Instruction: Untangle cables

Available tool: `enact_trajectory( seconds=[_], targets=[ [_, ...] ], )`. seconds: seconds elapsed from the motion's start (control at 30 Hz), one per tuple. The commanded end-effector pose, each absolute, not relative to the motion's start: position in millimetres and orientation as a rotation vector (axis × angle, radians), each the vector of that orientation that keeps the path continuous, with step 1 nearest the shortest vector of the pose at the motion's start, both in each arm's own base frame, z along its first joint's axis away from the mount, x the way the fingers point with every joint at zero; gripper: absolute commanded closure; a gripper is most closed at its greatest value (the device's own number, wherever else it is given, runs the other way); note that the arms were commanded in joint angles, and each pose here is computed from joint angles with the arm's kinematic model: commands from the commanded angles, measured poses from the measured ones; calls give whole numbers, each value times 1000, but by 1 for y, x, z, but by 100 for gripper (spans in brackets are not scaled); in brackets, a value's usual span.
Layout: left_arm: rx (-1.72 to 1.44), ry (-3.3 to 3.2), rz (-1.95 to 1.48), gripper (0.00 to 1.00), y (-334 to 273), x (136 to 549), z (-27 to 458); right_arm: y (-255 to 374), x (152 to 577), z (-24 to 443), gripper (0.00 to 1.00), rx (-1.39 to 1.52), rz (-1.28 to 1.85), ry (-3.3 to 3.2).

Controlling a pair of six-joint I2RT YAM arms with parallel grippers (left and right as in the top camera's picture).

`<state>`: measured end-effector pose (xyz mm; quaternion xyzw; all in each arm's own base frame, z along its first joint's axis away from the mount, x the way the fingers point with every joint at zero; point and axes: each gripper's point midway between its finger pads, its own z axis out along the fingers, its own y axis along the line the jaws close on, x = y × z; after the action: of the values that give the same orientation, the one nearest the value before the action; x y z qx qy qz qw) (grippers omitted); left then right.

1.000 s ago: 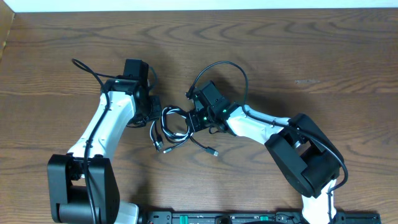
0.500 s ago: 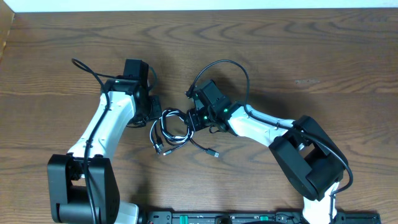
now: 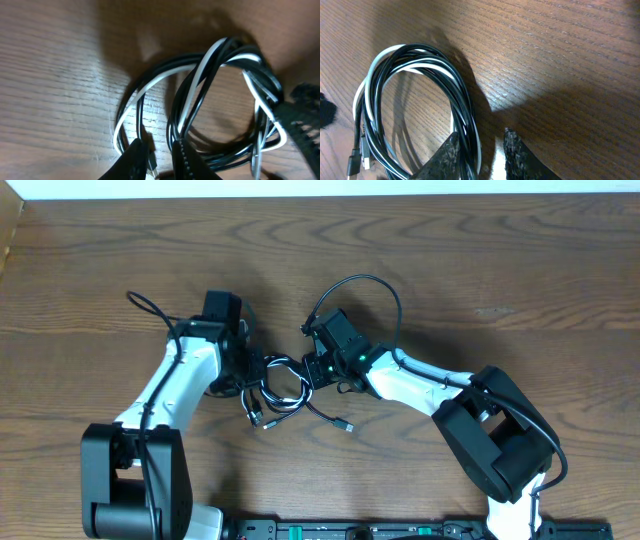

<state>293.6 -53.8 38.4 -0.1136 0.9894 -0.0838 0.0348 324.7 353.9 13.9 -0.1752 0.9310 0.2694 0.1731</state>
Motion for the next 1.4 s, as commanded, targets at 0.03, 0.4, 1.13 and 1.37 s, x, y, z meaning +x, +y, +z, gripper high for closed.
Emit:
enact_trajectory(
  seconds=[0.03,0.4,1.13,1.37],
  targets=[
    [-392,3063,-290,71,-57,281,21,354,330,27,76,-482,744,2607],
    [-410,3002,-399,63,-68,290,14,348,333,22,88,-465,693,2616],
    [-364,2941,-541,56,-84,303,22,346,327,10,99,-404,761,2687],
    [-370,2944,-503,57,-80,303,19,346,327,10,99,-404,760,2687]
  ],
)
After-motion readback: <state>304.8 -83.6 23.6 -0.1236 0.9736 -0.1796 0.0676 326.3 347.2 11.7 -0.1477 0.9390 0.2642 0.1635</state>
